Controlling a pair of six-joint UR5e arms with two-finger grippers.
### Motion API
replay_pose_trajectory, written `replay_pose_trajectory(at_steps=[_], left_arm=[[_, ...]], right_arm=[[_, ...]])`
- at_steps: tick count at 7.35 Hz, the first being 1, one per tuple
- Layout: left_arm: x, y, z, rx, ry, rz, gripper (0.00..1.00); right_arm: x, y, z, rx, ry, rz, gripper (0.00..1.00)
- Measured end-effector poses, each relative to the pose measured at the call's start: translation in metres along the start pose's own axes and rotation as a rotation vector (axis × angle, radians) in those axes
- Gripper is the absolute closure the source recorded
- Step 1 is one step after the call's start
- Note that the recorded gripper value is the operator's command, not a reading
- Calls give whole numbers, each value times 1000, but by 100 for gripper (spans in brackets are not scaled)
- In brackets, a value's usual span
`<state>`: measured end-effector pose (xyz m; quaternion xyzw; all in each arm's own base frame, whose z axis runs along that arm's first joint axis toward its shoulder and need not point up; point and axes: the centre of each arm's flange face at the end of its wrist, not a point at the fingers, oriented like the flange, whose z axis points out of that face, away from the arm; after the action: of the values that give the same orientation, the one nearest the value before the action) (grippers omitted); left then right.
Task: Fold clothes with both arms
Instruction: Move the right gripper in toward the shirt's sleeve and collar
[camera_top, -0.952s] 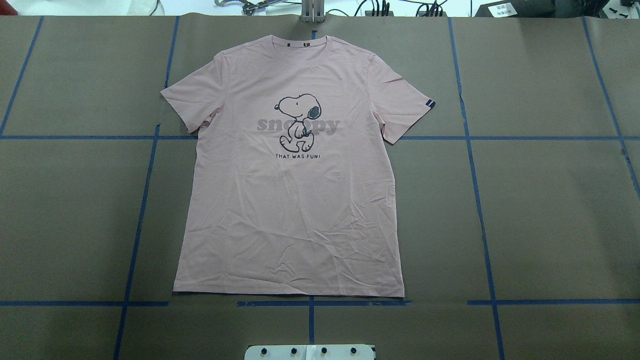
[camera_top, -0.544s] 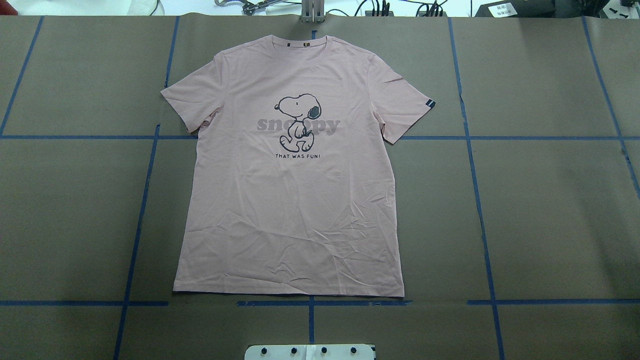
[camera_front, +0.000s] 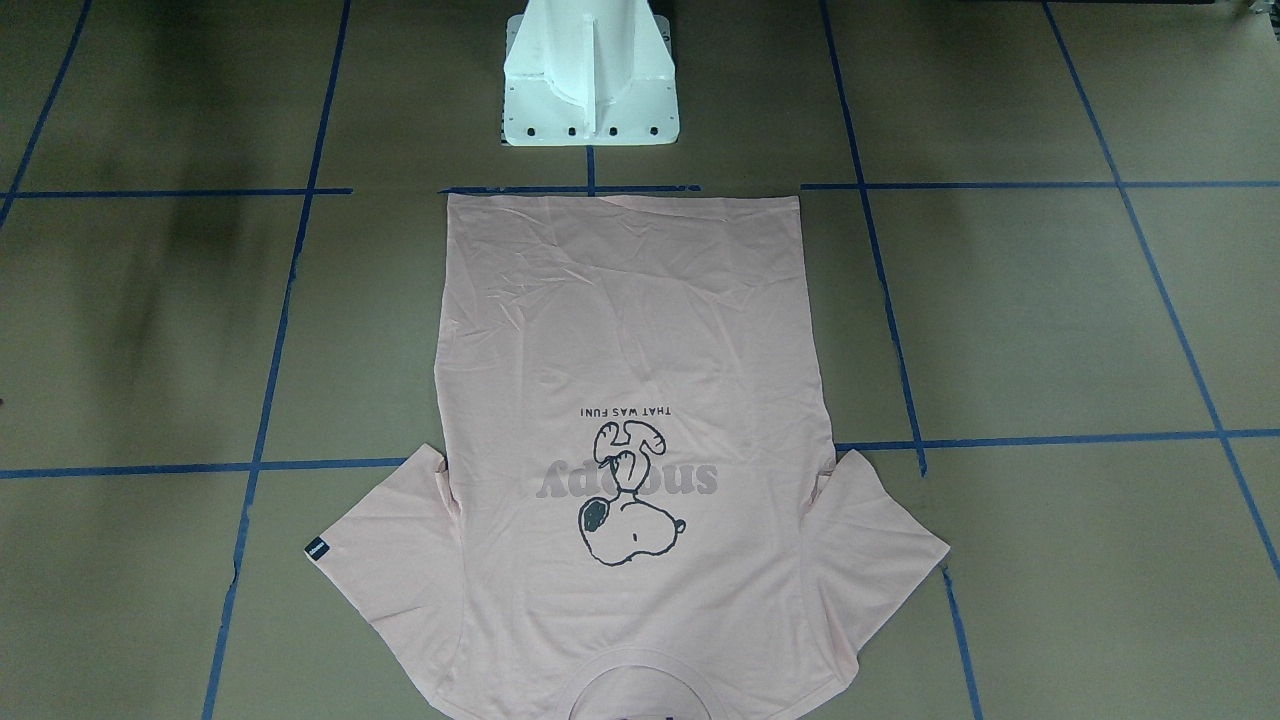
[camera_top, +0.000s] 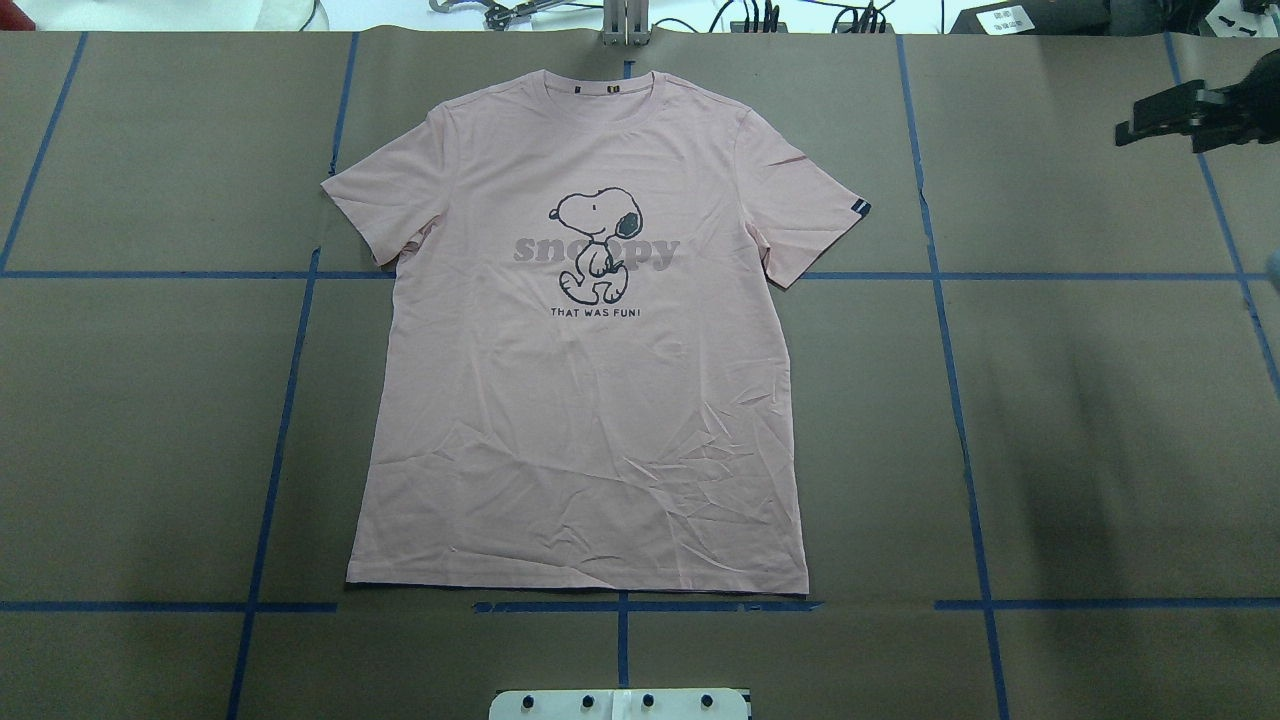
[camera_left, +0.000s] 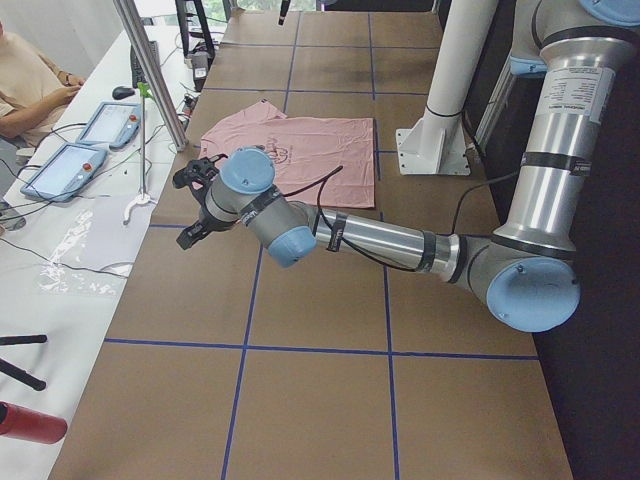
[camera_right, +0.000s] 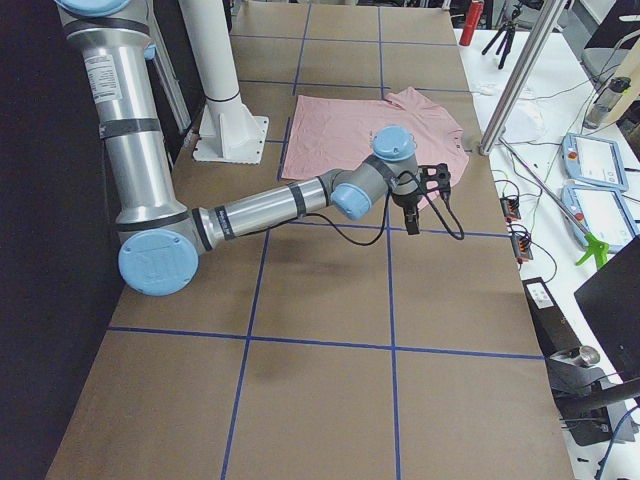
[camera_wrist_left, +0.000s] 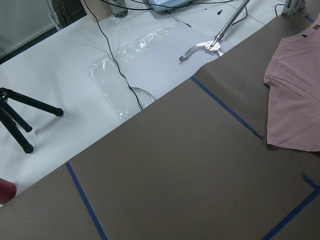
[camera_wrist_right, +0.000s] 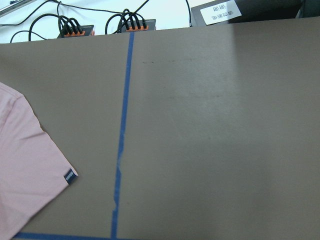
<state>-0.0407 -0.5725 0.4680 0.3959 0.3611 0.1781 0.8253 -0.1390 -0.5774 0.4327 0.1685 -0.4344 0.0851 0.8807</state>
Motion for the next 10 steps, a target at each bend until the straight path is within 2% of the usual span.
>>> replay_pose_trajectory(at_steps=[3, 5, 7, 10], left_arm=[[8, -3, 4, 20, 9, -2, 0], [10, -5, 4, 29, 11, -2, 0], [12, -6, 4, 34, 11, -1, 0], [13, -7, 3, 36, 11, 2, 0]], right_arm=[[-122, 19, 106, 65, 55, 72, 20], [-146, 20, 156, 77, 79, 74, 26], [-152, 13, 190, 75, 82, 73, 30], [-166, 33, 217, 72, 97, 78, 34]])
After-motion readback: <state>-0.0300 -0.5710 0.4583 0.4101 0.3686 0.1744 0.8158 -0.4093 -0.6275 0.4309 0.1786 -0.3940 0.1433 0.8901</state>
